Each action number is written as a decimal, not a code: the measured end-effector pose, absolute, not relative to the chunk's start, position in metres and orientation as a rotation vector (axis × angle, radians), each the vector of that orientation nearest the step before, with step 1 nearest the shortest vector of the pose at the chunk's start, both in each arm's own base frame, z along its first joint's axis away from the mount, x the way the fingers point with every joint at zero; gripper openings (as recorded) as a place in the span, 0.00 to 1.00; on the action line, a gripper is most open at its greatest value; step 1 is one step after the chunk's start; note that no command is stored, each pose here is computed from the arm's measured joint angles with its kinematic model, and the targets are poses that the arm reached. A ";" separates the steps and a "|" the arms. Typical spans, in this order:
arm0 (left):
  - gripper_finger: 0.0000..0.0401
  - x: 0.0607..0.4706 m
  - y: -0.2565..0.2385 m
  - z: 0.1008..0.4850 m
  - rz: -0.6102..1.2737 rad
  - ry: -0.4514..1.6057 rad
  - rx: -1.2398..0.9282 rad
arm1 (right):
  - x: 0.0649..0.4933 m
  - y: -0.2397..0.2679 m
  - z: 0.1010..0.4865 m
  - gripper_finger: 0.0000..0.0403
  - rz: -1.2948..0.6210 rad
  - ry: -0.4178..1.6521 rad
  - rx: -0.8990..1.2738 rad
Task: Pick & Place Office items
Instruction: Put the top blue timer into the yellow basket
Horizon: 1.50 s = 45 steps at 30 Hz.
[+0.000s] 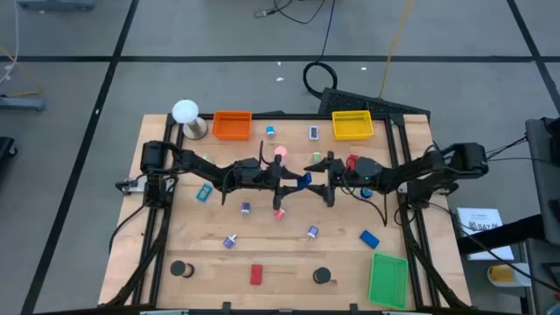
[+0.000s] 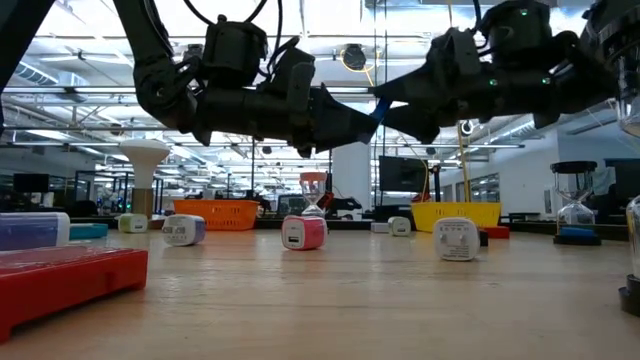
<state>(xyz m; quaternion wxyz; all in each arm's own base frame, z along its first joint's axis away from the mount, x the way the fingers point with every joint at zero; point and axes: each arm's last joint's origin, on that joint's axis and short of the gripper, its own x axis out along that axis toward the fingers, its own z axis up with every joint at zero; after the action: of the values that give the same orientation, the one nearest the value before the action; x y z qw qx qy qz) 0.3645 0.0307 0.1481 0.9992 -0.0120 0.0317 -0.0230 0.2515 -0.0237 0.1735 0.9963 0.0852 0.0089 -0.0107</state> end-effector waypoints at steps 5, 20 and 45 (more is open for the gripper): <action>0.39 0.364 0.030 0.148 -0.062 0.060 -0.026 | 0.260 -0.024 0.173 0.68 0.005 0.025 0.150; 0.55 0.364 0.031 0.148 -0.057 0.063 -0.060 | 0.260 -0.024 0.176 0.36 0.007 -0.008 0.125; 0.29 0.342 0.033 0.157 0.103 0.169 0.009 | 0.205 -0.023 0.239 0.36 -0.158 -0.020 0.069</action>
<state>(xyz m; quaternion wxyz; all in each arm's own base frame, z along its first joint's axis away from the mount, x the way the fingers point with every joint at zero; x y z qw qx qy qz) 0.3420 0.0332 0.1574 0.9951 0.0047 0.0844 0.0512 0.2052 -0.0227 0.2394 0.9962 0.0346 -0.0099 -0.0789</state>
